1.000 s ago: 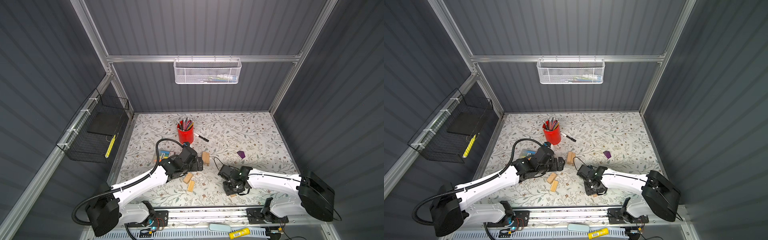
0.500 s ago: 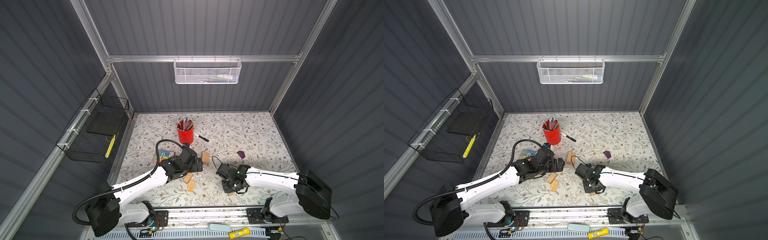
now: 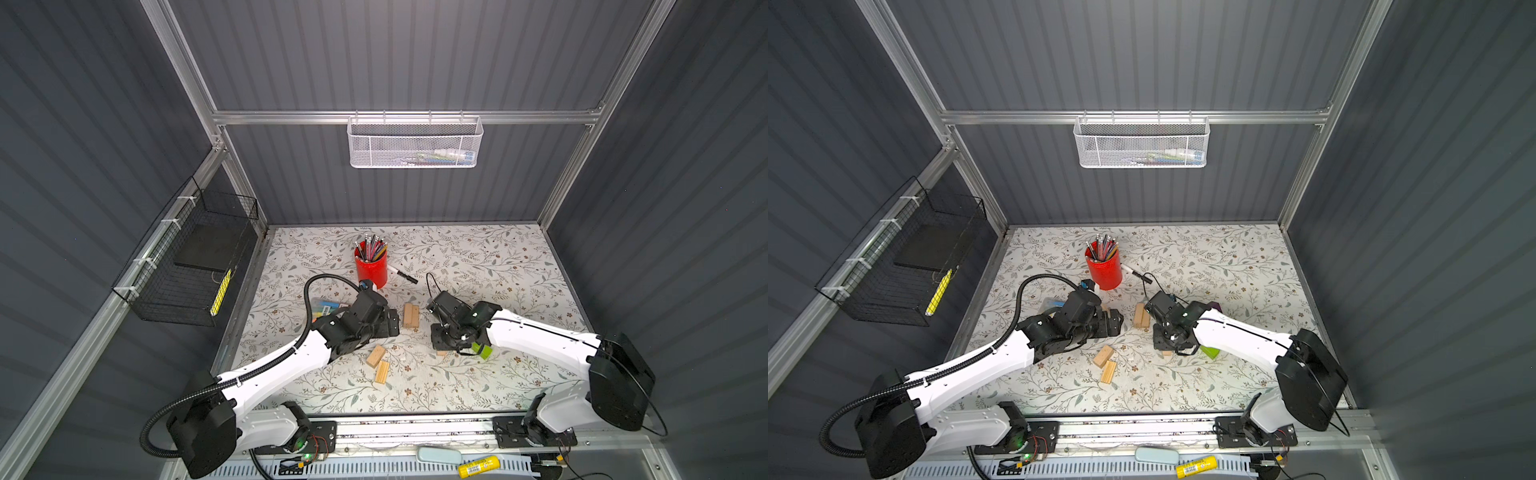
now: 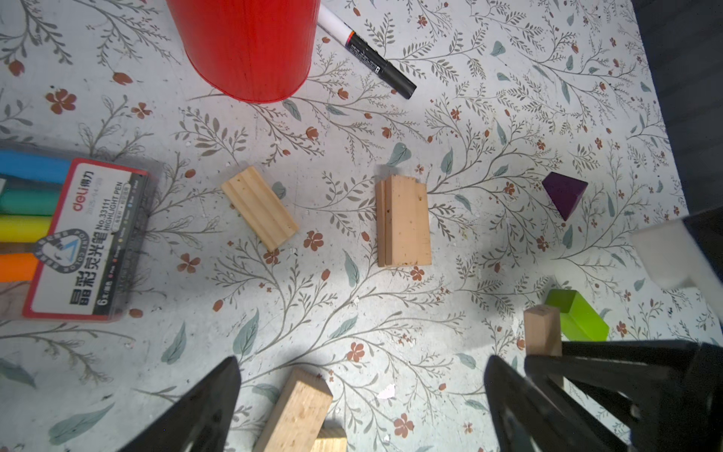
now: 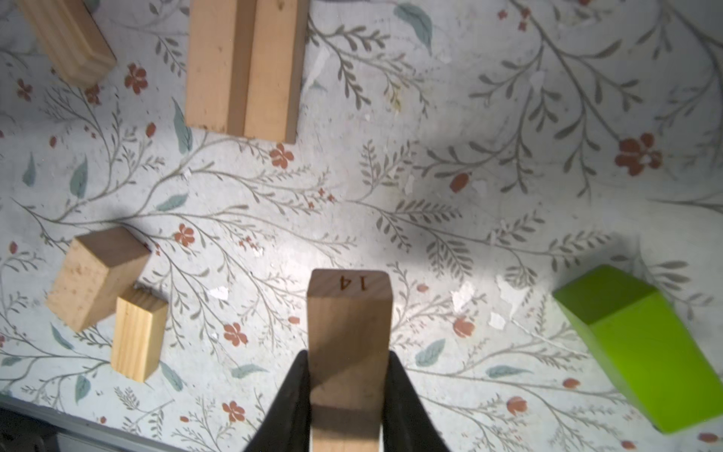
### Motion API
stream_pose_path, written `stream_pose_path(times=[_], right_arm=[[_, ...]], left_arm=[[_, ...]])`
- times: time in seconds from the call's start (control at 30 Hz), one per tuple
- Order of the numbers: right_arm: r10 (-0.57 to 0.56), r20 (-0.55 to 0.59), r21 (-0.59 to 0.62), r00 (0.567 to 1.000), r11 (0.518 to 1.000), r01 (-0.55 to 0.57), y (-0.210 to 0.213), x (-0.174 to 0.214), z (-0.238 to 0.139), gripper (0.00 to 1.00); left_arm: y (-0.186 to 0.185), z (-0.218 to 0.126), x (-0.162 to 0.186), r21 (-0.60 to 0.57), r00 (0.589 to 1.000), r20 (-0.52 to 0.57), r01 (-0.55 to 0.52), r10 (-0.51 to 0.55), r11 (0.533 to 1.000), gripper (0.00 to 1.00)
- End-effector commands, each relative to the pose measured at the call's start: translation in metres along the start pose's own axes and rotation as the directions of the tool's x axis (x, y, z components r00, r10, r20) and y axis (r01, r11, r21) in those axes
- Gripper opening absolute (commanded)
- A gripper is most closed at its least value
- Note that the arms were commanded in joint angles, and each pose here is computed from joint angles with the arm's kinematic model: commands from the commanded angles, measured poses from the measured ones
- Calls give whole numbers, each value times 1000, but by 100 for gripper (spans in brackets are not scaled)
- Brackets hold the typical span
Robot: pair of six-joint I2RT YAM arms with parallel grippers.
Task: Build the wood block tower
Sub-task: 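Carry the block marked 14 with the right gripper and set it against the stack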
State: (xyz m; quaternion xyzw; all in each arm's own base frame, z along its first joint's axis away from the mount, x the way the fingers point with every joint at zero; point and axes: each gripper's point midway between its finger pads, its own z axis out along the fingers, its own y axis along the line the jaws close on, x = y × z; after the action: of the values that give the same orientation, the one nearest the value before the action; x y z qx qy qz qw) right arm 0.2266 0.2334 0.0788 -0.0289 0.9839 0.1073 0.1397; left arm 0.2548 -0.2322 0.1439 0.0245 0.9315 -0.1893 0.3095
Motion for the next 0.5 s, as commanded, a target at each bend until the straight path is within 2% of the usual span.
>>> stream_pose_path(times=[0.0,0.23,0.47], right_arm=[[56,29,-47,998,997,-55,9,-21,4,23],[81,45,-60,996,995,-78,19,-55,20,23],[102,29,-72,994,992,-100,27,-71,39,23]], left_arm=[[-4,-8,-18,12,999,50,-21,21,1000,97],[9,-5,-27,-20,998,67,-11,12,1000,97],[20,2,-28,-48,998,63,7,-4,999,97]])
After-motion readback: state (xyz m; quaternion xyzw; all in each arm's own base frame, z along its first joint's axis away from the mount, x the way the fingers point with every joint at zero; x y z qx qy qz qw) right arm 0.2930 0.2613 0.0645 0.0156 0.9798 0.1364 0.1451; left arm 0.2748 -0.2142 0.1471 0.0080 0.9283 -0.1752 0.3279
